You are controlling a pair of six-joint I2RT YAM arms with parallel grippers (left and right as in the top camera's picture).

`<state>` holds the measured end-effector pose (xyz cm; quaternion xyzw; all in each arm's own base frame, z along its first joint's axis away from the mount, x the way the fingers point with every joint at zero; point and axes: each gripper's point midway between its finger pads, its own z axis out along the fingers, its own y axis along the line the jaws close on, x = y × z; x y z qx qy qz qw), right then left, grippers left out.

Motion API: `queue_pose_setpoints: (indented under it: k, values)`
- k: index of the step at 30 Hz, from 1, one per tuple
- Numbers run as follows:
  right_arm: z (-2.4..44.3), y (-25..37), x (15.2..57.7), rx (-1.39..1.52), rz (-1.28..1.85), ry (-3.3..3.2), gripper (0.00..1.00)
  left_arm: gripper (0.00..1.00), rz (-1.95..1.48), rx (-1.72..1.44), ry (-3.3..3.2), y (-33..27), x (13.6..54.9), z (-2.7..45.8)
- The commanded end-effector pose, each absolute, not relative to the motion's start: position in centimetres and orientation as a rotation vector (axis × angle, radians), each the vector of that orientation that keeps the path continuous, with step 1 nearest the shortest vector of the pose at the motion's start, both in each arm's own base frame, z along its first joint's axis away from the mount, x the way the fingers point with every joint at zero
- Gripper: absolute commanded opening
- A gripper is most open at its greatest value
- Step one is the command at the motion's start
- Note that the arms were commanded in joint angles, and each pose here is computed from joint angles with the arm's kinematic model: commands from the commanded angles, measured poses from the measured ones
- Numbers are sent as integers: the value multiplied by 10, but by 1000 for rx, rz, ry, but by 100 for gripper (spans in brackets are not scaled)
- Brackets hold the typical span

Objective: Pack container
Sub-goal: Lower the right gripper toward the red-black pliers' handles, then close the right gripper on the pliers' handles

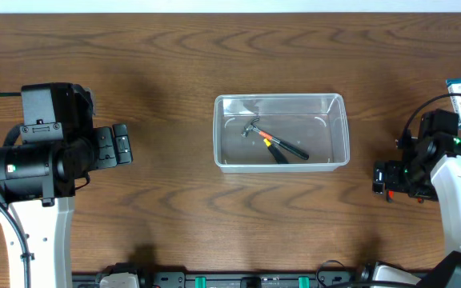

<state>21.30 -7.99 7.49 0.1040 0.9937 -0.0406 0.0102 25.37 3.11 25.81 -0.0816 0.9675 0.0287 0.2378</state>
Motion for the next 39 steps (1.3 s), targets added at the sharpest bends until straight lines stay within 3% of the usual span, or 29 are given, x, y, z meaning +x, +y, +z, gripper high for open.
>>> queue_pose_setpoints:
  k: [1, 11, 19, 29, 39]
  values:
    - [66, -81, 201, 479, -97, 3115, 99, 98, 87, -245, 2653, 34, 254, 258]
    - [63, -89, 206, 734, -102, 3025, 99, 98, 88, -245, 2653, 34, 254, 258]
    - [58, -94, 223, 735, -96, 2974, 99, 98, 88, -245, 2653, 34, 254, 258]
    - [13, -90, 226, 804, -30, 3091, 99, 98, 87, -246, 2653, 34, 254, 258]
    - [10, -99, 249, 791, -40, 2997, 99, 98, 88, -246, 2653, 34, 254, 258]
